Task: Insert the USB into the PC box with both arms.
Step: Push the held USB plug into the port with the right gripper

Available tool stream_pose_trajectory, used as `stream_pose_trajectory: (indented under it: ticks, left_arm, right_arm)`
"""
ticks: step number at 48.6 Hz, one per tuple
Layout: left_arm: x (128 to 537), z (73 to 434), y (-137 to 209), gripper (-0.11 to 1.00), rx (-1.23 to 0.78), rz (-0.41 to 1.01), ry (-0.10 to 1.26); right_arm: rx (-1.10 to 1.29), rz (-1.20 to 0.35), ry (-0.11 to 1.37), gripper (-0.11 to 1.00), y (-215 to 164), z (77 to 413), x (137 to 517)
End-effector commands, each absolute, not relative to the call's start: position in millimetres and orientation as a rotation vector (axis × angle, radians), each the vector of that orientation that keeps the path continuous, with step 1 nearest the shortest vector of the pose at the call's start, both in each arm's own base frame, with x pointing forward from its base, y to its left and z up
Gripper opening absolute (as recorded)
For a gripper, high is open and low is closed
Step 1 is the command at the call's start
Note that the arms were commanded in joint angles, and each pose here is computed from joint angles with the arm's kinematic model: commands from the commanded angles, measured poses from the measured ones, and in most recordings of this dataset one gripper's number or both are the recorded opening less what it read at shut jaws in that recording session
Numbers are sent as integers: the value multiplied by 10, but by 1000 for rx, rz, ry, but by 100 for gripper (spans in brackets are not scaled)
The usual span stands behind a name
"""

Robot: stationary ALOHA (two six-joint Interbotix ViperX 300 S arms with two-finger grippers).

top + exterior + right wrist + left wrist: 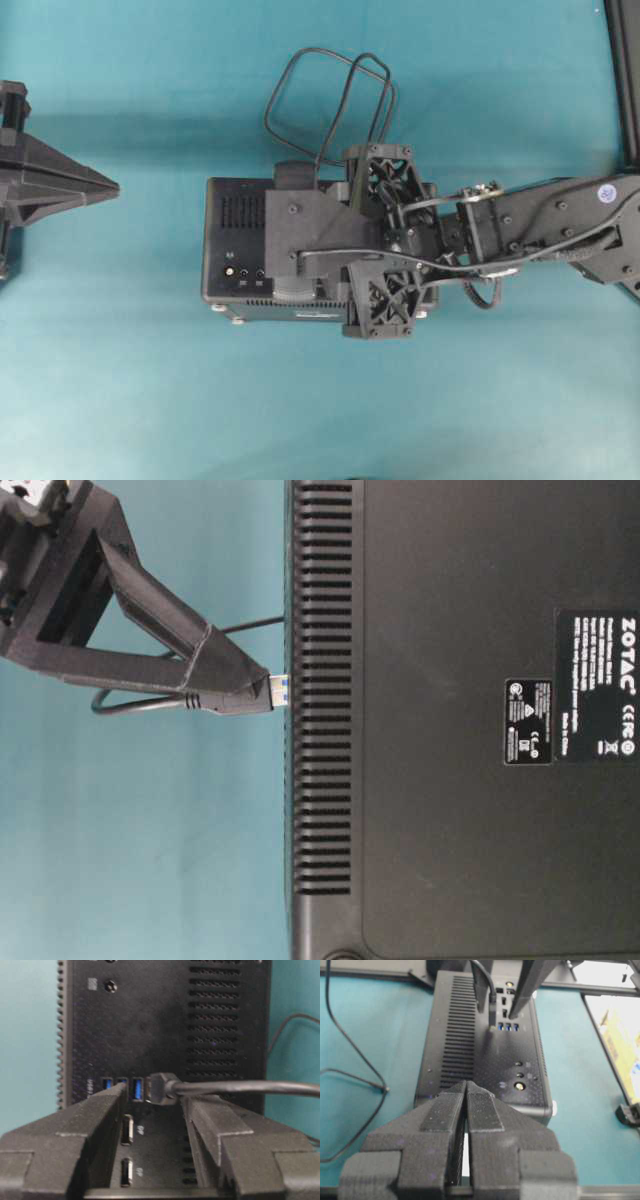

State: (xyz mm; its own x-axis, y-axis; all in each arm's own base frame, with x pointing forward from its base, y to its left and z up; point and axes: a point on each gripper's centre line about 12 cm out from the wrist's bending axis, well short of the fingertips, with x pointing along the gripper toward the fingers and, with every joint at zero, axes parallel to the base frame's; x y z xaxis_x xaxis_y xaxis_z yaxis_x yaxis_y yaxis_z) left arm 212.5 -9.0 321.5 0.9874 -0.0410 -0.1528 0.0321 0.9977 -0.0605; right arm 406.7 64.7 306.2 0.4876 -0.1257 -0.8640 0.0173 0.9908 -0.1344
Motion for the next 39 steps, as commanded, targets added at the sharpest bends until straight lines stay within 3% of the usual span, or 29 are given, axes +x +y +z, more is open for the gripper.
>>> stream_pose_trajectory:
  ticks: [1, 17, 39]
  left_arm:
    - [2139, 3258, -94, 0, -58, -39, 141]
    - [2139, 3258, -97, 0, -58, -40, 141]
    - [2140, 3279, -94, 0, -61, -39, 135]
  right_arm:
    - [-107, -93, 1008, 53, 610, 3260, 4008]
    - [-59, -109, 895, 53, 547, 3430, 3959]
    - [23, -81, 748, 53, 501, 3318, 3966]
